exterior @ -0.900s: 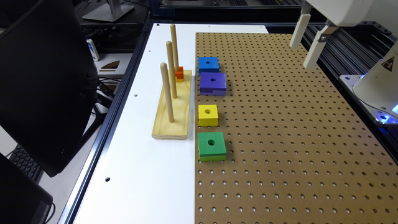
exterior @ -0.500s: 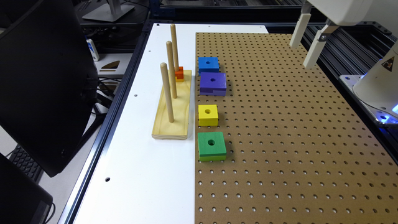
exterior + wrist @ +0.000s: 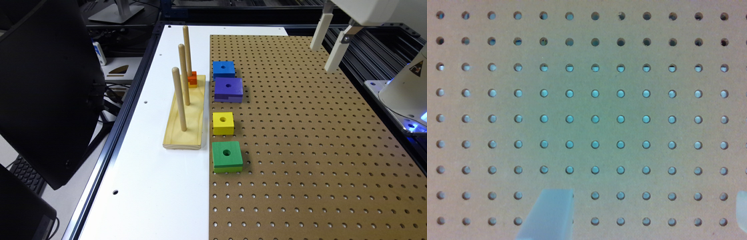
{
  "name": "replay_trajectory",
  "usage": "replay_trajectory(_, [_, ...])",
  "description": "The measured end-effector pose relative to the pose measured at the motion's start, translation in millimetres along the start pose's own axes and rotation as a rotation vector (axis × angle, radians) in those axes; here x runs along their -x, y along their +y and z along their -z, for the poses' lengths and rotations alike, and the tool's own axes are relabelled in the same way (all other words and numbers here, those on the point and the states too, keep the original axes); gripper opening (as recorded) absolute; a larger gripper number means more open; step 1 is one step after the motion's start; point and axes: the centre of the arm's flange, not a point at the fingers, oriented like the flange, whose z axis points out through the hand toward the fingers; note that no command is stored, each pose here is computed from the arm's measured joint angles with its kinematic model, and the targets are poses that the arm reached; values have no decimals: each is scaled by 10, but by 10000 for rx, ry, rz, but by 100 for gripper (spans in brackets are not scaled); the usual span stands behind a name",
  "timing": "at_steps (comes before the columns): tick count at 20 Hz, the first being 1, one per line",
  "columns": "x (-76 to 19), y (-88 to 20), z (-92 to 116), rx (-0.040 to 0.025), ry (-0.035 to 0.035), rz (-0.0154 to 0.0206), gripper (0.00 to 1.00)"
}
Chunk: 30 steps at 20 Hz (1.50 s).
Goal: Pick up yellow block.
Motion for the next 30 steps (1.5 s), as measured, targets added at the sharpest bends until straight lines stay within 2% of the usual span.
replay_trajectory(3, [-5, -12, 14, -44, 43, 14, 100])
replay_trajectory(8, [-7, -57, 44, -167, 159, 72, 100])
replay_trajectory(11, [-15, -155, 76, -240, 205, 88, 100])
replay_trajectory(13, [-44, -266, 93, -303, 235, 86, 100])
replay_trajectory(17, [-160, -482, 32, -297, 184, 106, 100])
replay_trajectory(21, [-260, -649, -30, -224, 74, 111, 100])
replay_trajectory(23, [-289, -717, -42, -197, 41, 118, 100])
replay_trajectory(28, [-299, -792, -44, -183, 39, 132, 100])
replay_trajectory(30, [-301, -826, -17, -228, 86, 129, 100])
